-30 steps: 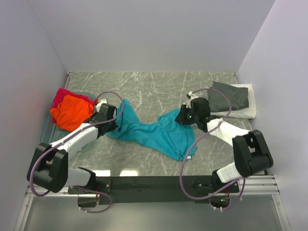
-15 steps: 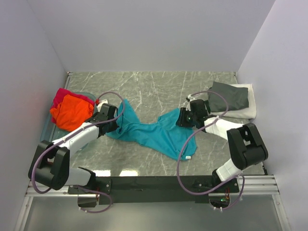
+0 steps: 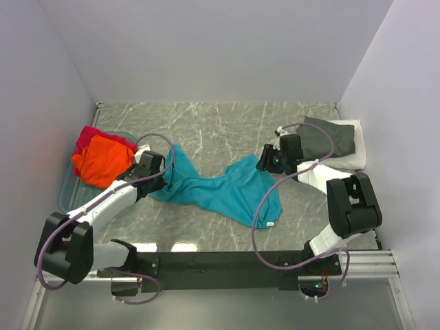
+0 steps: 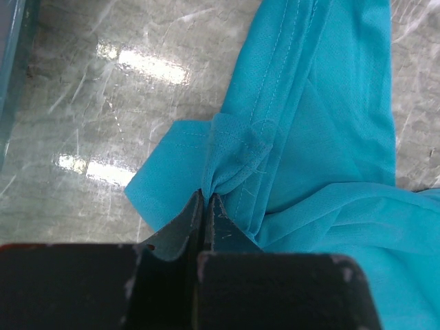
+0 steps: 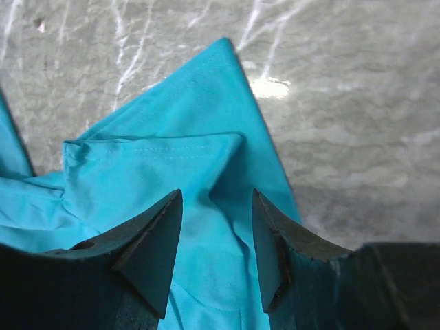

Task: Fold and stack the t-shirts
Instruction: Flatten the tshirt out

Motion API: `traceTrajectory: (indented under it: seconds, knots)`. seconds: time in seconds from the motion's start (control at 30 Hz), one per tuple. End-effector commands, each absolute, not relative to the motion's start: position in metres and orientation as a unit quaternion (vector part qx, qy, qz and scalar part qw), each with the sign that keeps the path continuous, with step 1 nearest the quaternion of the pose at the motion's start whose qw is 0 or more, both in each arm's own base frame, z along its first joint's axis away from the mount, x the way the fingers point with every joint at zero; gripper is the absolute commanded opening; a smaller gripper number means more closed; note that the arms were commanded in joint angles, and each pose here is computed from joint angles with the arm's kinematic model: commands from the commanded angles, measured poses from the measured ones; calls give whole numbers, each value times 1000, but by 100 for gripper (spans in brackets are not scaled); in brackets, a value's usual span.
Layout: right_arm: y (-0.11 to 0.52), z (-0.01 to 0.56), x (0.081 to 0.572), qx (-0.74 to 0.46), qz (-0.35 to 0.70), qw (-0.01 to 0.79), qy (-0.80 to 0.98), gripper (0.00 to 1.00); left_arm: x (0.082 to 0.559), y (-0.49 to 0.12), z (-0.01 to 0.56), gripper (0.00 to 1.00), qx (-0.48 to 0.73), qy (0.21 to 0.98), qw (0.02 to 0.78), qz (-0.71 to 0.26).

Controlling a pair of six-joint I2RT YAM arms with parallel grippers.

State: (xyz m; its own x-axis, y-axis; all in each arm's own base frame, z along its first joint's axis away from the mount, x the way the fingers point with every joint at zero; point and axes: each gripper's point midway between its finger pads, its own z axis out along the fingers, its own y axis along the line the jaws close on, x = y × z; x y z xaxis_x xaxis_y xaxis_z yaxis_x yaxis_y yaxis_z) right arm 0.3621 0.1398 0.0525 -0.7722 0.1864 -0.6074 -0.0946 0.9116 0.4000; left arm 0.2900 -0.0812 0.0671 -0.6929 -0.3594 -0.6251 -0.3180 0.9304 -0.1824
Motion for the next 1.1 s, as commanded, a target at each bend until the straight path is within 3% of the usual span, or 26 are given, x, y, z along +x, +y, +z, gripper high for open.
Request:
traceTrajectory:
  seconds: [0.0,0.5,0.7,0.73,1.0,1.03,1.07]
  knots:
    - [154,62,377,0,241,344,907,52,290,-80,75,1,-195,913,358,-34]
    - [180,48,380,-29,297,304,905,48,291,-81,75,0,-191,914,356,-34]
    - [188,58,383,-37,314,314,895,12,291,-80,75,1,-196,913,356,-30]
    - [187,62,382,-36,311,320,894,0,291,-79,75,1,-198,913,356,-29]
    - [145,122,347,5,242,400,884,0,291,-70,73,3,-222,907,359,-22]
    - [133,126,346,21,216,415,884,0,291,-71,72,6,-222,907,356,-25]
    - [127,137,334,25,208,427,880,0,293,-74,71,18,-220,908,357,-29]
